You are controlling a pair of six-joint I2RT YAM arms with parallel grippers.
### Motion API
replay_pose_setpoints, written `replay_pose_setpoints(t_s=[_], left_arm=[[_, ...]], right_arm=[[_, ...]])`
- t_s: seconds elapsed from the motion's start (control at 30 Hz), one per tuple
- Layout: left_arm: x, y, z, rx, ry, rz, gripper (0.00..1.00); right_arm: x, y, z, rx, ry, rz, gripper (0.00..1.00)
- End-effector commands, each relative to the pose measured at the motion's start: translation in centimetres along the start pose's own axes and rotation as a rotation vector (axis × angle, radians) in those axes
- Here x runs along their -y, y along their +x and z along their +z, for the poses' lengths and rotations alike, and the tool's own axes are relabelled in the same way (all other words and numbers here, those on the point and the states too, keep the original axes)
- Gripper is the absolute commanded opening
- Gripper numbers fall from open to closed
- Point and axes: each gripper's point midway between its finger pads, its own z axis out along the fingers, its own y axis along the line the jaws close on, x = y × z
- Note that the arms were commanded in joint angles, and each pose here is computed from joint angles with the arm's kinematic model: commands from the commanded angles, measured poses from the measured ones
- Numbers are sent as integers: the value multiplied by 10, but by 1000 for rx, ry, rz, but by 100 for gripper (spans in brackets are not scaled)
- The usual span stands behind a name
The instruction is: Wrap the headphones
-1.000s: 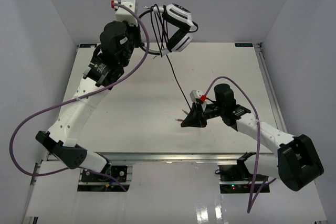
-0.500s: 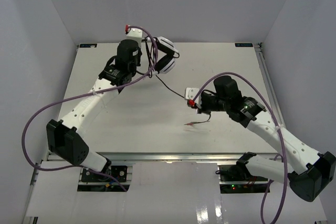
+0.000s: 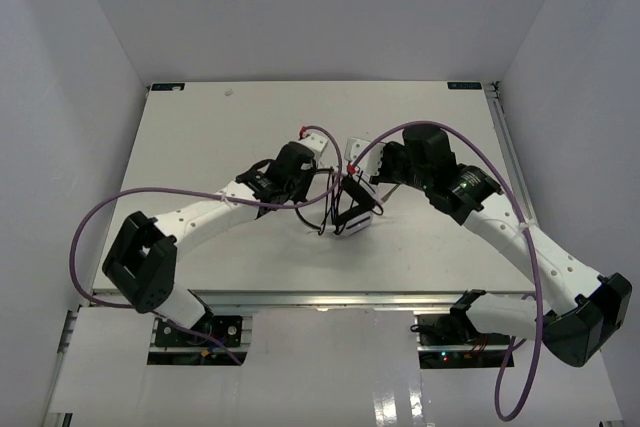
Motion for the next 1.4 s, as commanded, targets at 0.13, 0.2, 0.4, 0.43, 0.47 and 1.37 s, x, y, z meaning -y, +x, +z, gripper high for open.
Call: replay_pose_setpoints(t_s=[0.13,0.2,0.4,0.43,0.47,1.37], left_arm=[[68,-30,-83,187,370,-67,0],[82,-29,-99,200,450,-58,0],[100,-46,-154,306,641,-74,0],[100,-51,-162,327,657,-80,0],[99,-57,-170,354,670,-86,0],[36,-263,-288,926,484,-287,0]], right_arm=[[16,5,12,20,67,44,8],[12,10,20,23,38,70,8],[0,29,43,54,-61,236,8],[-2,31,46,62,-80,268,9],[-5,38,51,65,-108,312,9],[-82,-43,6,694,-774,812,24]])
